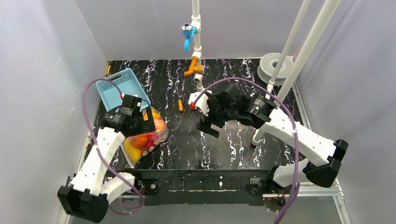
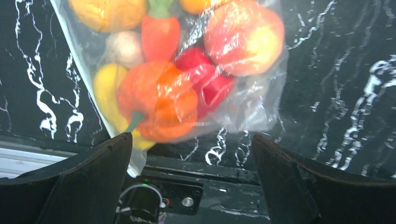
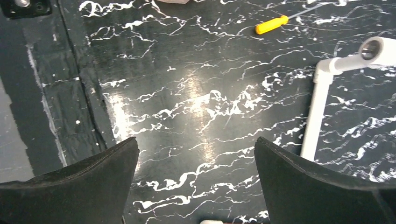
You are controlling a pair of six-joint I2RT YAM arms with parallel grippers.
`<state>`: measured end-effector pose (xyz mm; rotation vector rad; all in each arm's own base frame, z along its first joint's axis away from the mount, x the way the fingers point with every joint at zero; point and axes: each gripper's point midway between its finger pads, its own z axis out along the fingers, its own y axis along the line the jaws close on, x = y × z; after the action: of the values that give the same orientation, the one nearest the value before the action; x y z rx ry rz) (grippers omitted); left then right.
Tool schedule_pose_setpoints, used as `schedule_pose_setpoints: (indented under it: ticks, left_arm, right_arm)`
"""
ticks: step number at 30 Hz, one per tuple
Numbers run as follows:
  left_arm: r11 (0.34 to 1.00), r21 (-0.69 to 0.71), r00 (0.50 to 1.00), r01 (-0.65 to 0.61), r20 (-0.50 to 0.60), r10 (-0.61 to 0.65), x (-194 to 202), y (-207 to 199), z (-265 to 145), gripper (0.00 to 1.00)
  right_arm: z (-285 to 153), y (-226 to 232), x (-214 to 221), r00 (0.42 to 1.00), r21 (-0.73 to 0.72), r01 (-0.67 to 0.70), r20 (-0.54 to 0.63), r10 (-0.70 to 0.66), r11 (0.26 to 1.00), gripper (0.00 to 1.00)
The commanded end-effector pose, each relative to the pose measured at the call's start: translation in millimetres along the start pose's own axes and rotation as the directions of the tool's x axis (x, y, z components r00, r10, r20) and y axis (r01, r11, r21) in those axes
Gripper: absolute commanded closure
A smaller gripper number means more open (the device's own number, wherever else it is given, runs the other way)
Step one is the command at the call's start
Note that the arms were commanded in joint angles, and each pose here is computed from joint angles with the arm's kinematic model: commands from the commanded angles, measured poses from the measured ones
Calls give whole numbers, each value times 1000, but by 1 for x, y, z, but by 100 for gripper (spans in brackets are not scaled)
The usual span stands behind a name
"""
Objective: Open the zip-top bag and remove the fake food
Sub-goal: Pick up the zipper food storage bag at the center of the board.
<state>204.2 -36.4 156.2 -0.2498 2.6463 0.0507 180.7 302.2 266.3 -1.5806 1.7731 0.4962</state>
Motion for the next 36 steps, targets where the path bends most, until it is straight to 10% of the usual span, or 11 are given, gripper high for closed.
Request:
schedule_pose_setpoints:
  ticks: [1, 10, 17, 23, 30, 36]
  left_arm:
    - [988, 14, 984, -154, -94, 154, -11, -16, 36, 5]
    - [978, -16, 956, -208, -213, 199, -7, -23, 81, 25]
    - [975, -22, 967, -220, -135, 215, -16, -23, 62, 81]
    - [948, 185, 965, -260, 19, 261, -23, -56, 14, 98]
    - [784, 469, 913, -406, 252, 322, -17, -109, -32, 100]
    - [542, 718, 887, -437, 444, 128, -17, -159, -84, 100]
  right_arm:
    - [8, 12, -6, 999, -108, -41, 13, 42, 993, 0]
    - [3, 15, -5, 997, -161, -68, 28, 74, 985, 0]
    - [-14, 13, -5, 990, -188, -103, 76, 119, 977, 0]
    - [-29, 23, -7, 981, -266, -111, 127, 149, 958, 0]
    - [-52, 44, -10, 960, -420, -82, 211, 185, 904, 0]
    - [-56, 40, -16, 938, -443, -135, 230, 258, 886, 0]
